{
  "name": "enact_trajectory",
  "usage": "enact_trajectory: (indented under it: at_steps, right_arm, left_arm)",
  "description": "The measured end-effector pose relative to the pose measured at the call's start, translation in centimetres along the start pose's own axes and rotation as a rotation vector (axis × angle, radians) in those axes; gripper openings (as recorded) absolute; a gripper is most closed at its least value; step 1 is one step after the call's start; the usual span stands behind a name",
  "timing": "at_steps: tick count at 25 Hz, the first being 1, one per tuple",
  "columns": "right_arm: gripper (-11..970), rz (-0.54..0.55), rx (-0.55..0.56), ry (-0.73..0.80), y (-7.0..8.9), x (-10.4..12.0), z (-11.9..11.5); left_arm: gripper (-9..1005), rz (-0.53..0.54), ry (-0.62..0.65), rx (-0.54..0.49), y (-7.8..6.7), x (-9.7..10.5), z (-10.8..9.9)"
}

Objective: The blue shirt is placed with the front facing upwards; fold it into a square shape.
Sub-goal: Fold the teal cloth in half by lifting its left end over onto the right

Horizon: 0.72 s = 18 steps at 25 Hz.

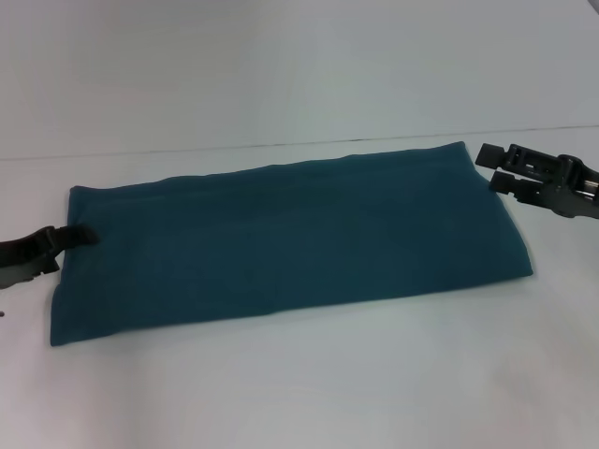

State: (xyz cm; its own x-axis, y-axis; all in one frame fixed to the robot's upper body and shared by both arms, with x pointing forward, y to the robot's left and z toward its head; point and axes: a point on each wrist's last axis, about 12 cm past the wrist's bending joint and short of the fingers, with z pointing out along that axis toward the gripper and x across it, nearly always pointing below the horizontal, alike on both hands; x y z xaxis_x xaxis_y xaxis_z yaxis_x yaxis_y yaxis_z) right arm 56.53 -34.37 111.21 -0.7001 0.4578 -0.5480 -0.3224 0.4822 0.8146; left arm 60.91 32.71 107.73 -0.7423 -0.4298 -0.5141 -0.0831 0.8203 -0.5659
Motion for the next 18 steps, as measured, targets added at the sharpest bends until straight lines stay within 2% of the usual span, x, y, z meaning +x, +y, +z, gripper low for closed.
enact_trajectory:
  at_steps: [18]
  right_arm:
    - [893, 0.007, 0.005, -0.003, -0.17, 0.2, -0.26]
  left_arm:
    - [846, 0.008, -0.008, -0.049, 0.28, 0.39, 0.76]
